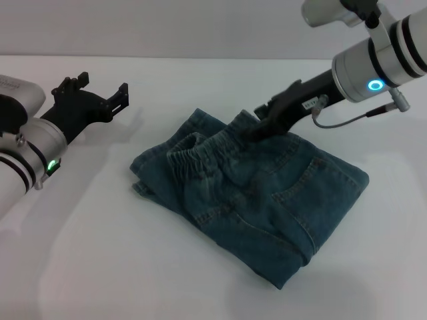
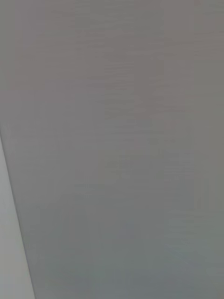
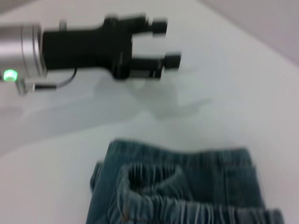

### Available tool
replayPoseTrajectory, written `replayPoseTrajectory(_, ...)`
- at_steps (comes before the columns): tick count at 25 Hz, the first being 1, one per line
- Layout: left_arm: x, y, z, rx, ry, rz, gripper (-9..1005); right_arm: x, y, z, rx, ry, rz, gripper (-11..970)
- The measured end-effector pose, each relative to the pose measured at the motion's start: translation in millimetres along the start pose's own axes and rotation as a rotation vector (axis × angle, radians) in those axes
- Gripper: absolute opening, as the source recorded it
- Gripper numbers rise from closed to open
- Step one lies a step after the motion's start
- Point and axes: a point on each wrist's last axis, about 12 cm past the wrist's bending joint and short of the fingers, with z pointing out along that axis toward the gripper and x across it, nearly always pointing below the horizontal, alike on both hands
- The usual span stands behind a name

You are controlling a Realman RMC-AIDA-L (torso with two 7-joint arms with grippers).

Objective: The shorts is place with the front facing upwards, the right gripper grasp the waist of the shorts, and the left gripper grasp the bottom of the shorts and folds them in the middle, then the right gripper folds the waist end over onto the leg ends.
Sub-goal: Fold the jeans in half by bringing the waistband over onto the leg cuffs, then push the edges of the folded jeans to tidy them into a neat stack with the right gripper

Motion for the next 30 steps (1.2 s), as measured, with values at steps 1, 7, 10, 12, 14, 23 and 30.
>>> replayPoseTrajectory(1,1,0.6,-1,-0.003,0.003,-0.002,846,0,-0.4,1,0.002,-0.015,-0.005,601)
replayPoseTrajectory(7,4,3.8,-3,-0.014,0.013,-0.006,846,4,2.8,7,-0.021,-0.017,-0.03,601)
replayPoseTrajectory(10,4,4.1,-3,-0.014,0.013,-0.005,845,7,8.6,8,-0.073,-0.016,-0.03,601)
replayPoseTrajectory(12,3,4.2,-2,-0.013,0.011,-0.003,845,9,12.0,7,-0.103,-0.014,-0.029,601)
replayPoseTrajectory(14,2,4.1,-1,-0.012,0.009,-0.002,844,11,14.3,9,-0.122,-0.025,-0.024,601)
replayPoseTrajectory(23,-2,3.1,1,-0.006,0.001,0.001,845,16,28.1,35,-0.183,-0.099,-0.012,602)
replayPoseTrajectory(30,1,2.9,0,-0.008,0.004,-0.002,846,20,38.9,50,-0.21,-0.101,-0.004,601)
